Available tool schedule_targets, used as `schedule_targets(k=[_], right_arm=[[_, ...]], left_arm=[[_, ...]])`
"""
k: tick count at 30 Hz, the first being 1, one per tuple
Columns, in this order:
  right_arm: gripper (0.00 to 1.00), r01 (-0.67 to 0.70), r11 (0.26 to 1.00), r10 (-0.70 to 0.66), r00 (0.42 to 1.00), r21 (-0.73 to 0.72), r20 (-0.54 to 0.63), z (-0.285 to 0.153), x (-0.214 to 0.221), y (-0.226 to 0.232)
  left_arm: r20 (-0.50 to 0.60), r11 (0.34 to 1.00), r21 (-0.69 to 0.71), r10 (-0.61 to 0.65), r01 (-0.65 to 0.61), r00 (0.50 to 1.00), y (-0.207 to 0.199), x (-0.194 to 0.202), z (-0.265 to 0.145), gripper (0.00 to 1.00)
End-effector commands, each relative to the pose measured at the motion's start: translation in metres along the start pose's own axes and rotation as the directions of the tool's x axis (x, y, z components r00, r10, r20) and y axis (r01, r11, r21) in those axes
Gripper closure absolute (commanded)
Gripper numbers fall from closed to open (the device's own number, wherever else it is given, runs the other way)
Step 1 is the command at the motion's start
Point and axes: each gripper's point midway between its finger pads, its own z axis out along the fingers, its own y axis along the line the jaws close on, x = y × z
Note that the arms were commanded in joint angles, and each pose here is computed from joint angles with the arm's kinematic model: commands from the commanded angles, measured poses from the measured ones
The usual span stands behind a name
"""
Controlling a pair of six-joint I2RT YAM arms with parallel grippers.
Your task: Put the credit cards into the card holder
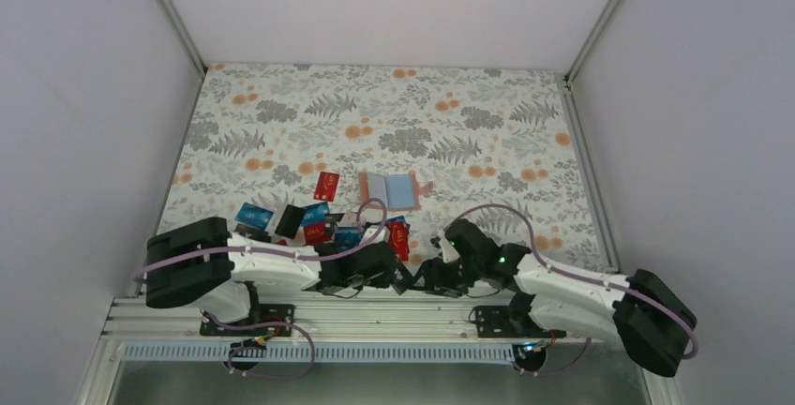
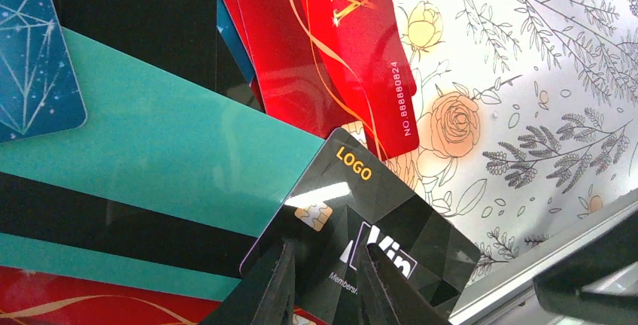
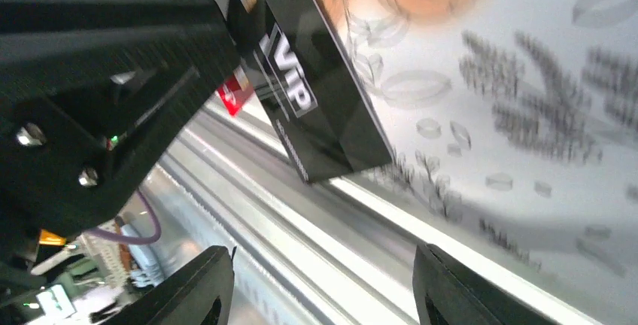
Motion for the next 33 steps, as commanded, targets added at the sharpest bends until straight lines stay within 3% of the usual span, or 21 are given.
schedule_targets(k=[1, 16, 25, 33], right_arm=[[0.38, -0.183, 0.982, 0.182, 0.983, -0.050, -0.023, 0.000, 0.018, 0.004], [0.40, -0.383, 0.918, 0.389, 0.920, -0.103, 0.046, 0.008, 0.019, 0.013], [0.42, -0.410, 0.909, 0.417, 0.900, -0.077, 0.126, 0.015, 0.004, 0.009], [0.47, -0.399, 0.916, 0.400, 0.908, -0.040, 0.124, 0.031, -0.002, 0.009]], left_arm=[[-0.084, 0.992, -0.120, 0.022, -0.032, 0.996, 0.037, 0.023, 0.008, 0.76], [-0.089, 0.994, -0.103, 0.034, -0.043, 0.995, 0.032, 0.023, 0.008, 0.77], [-0.089, 0.995, -0.090, 0.038, -0.046, 0.995, 0.030, 0.023, 0.008, 0.79], [-0.088, 0.995, -0.083, 0.041, -0.049, 0.995, 0.030, 0.023, 0.008, 0.80]])
